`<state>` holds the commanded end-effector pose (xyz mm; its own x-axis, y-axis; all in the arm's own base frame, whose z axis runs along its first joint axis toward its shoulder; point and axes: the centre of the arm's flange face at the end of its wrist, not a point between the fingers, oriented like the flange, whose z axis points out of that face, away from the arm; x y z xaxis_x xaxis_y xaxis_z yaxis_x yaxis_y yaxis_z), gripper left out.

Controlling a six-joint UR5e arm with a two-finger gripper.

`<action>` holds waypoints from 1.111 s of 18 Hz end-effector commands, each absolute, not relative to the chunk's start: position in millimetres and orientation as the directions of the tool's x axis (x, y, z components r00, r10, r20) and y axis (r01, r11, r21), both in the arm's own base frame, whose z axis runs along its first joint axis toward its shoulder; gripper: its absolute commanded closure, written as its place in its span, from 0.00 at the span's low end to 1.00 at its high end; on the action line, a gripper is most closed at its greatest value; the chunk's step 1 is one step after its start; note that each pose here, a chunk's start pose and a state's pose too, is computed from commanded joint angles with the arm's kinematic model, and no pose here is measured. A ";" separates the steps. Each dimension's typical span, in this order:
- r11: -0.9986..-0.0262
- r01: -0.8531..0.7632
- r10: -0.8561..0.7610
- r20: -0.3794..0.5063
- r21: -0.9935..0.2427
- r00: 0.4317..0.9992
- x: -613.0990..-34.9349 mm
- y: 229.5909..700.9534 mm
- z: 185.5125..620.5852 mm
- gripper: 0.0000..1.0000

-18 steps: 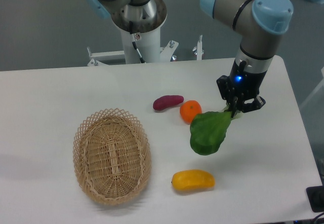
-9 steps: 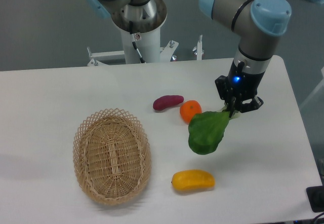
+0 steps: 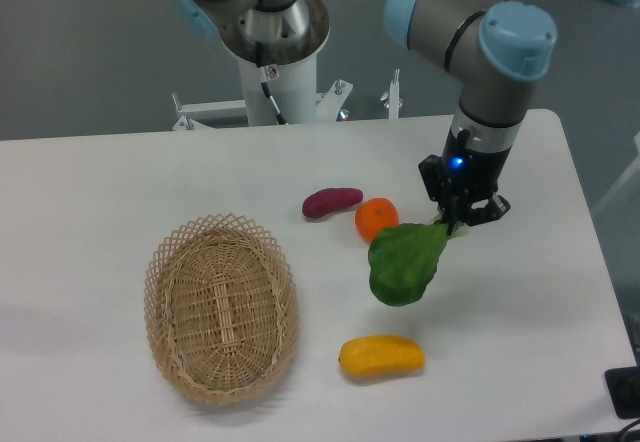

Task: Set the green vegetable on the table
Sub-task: 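Lower the held green bok choy toward the table beside the orange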

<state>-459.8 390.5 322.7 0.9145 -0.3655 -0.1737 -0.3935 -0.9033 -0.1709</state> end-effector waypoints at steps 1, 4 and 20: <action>-0.902 -0.403 -0.372 -0.195 -0.155 0.908 -456.0 391.7 315.2 0.88; -0.892 -0.432 -0.400 -0.214 -0.130 0.891 -450.3 398.4 297.3 0.88; -0.830 -0.557 -0.550 -0.147 -0.012 0.822 -423.5 435.1 243.5 0.75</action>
